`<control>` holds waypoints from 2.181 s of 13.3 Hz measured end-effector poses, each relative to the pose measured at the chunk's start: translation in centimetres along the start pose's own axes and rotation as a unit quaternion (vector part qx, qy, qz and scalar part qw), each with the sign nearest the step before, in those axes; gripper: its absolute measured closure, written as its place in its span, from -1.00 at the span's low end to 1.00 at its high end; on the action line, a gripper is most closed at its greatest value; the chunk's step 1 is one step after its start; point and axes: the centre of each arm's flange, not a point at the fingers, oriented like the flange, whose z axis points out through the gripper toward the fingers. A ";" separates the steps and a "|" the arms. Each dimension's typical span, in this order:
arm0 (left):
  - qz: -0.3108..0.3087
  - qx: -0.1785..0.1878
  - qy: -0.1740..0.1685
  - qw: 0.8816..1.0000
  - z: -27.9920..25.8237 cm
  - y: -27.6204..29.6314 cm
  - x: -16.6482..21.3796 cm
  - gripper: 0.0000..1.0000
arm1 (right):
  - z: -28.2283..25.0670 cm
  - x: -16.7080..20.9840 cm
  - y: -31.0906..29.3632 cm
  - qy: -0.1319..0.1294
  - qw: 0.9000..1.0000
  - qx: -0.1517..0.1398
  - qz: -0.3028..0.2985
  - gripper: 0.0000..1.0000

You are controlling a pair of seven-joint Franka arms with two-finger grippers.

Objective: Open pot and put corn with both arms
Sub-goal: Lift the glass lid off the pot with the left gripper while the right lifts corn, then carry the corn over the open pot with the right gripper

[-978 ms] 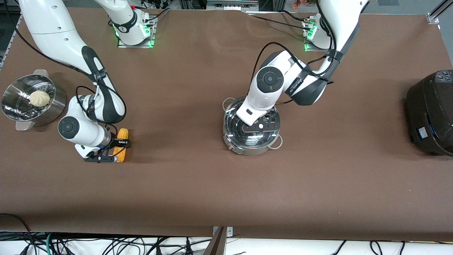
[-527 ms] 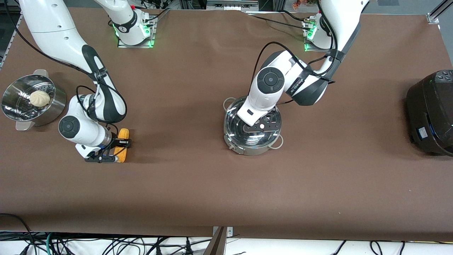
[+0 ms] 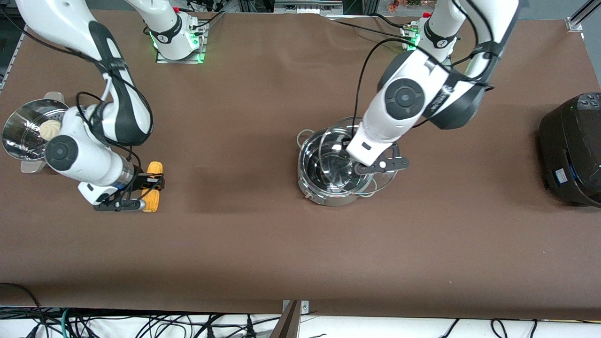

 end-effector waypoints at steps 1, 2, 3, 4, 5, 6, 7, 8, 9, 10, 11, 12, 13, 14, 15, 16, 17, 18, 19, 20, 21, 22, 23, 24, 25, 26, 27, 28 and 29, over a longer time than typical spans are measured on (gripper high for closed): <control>0.005 0.002 -0.004 1.000 -1.1 -1.8 0.5 -0.02 | -2.1 -0.2 -0.9 -0.001 1.000 0.002 -0.007 0.37; 0.011 0.008 -0.010 1.000 -2.1 -3.7 1.0 -0.02 | -4.1 -0.5 -2.1 0.001 1.000 0.005 -0.017 0.37; 0.015 0.013 -0.014 1.000 -3.0 -5.5 1.5 -0.02 | -5.9 -0.9 -3.9 0.004 1.000 0.009 -0.027 0.37; 0.021 0.018 -0.018 0.999 -3.5 -7.3 1.9 -0.02 | -7.5 -1.4 -6.1 0.005 0.999 0.014 -0.029 0.37; 0.031 0.023 -0.022 0.999 -3.8 -8.9 2.3 -0.02 | -8.9 -1.9 -9.0 0.007 0.999 0.020 -0.023 0.37; 0.042 0.026 -0.026 0.998 -3.8 -10.5 2.7 -0.02 | -10.1 -2.4 -12.1 0.011 0.999 0.028 -0.018 0.37; 0.053 0.029 -0.029 0.998 -3.7 -12.0 3.1 -0.02 | -11.0 -3.0 -15.2 0.015 0.999 0.034 -0.021 0.37; 0.065 0.031 -0.033 0.997 -3.4 -13.5 3.5 -0.02 | -11.7 -3.8 -18.3 0.019 0.999 0.037 -0.031 0.37; 0.075 0.034 -0.038 0.996 -3.1 -15.1 3.9 -0.02 | -12.1 -4.6 -21.2 0.023 0.998 0.039 -0.049 0.37; 0.085 0.035 -0.043 0.995 -2.8 -16.9 4.3 -0.02 | -12.4 -5.4 -23.9 0.026 0.997 0.039 -0.066 0.37; 0.095 0.036 -0.047 0.994 -2.5 -18.5 4.8 -0.02 | -12.6 -6.1 -26.1 0.029 0.996 0.041 -0.072 0.37; 0.104 0.036 -0.052 0.993 -2.3 -20.4 5.3 -0.02 | -12.7 -6.6 -28.3 0.031 0.996 0.044 -0.067 0.37; 0.112 0.036 -0.056 0.991 -2.0 -22.3 5.8 -0.02 | -12.6 -7.0 -30.4 0.031 0.997 0.047 -0.058 0.37; 0.120 0.036 -0.058 0.990 -1.7 -24.2 6.2 -0.02 | -12.4 -7.2 -32.5 0.033 0.997 0.045 -0.054 0.37; 0.130 0.035 -0.059 0.989 -1.3 -26.1 6.7 -0.02 | -11.9 -7.5 -34.9 0.037 0.997 0.037 -0.049 0.37; 0.141 0.033 -0.056 0.988 -0.6 -27.9 7.2 -0.02 | -11.3 -7.8 -37.2 0.039 0.998 0.031 -0.041 0.37; 0.154 0.032 -0.051 0.986 0.3 -29.7 7.6 -0.02 | -10.6 -8.1 -39.6 0.040 0.998 0.028 -0.032 0.37; 0.165 0.031 -0.047 0.985 1.3 -31.4 7.9 -0.02 | -9.9 -8.3 -41.8 0.042 0.998 0.026 -0.024 0.37; 0.175 0.030 -0.042 0.983 2.4 -32.8 8.1 -0.02 | -9.0 -8.6 -43.8 0.044 0.999 0.025 -0.017 0.37; 0.184 0.030 -0.037 0.982 3.4 -33.9 8.1 -0.02 | -8.1 -8.9 -45.4 0.045 0.999 0.023 -0.011 0.37; 0.189 0.030 -0.033 0.981 4.4 -34.6 8.1 -0.02 | -7.1 -9.1 -46.6 0.046 0.999 0.021 -0.007 0.37; 0.193 0.030 -0.029 0.980 5.4 -34.9 8.0 -0.02 | -6.1 -9.4 -47.7 0.047 0.999 0.016 -0.005 0.37; 0.197 0.031 -0.025 0.980 6.5 -35.1 7.8 -0.02 | -5.3 -9.9 -48.7 0.050 0.999 0.011 -0.006 0.37; 0.199 0.031 -0.021 0.979 7.7 -35.1 7.6 -0.02 | -4.4 -10.4 -50.0 0.053 0.999 0.006 -0.005 0.37; 0.200 0.031 -0.015 0.979 9.0 -35.2 7.3 -0.02 | -3.4 -11.1 -51.2 0.055 0.998 0.003 -0.006 0.37; 0.201 0.032 -0.008 0.979 10.4 -35.3 6.9 -0.02 | -2.4 -11.6 -52.4 0.057 0.998 0.003 -0.006 0.37; 0.201 0.032 -0.001 0.979 11.6 -35.4 6.6 -0.02 | -1.4 -12.0 -53.3 0.059 0.998 0.004 -0.006 0.37; 0.202 0.033 0.005 0.979 12.9 -35.5 6.2 -0.02 | -0.6 -12.3 -53.9 0.059 0.998 0.005 -0.007 0.37; 0.202 0.033 0.011 0.979 14.0 -35.5 5.8 -0.02 | 0.2 -12.3 -54.2 0.057 0.998 0.004 -0.008 0.37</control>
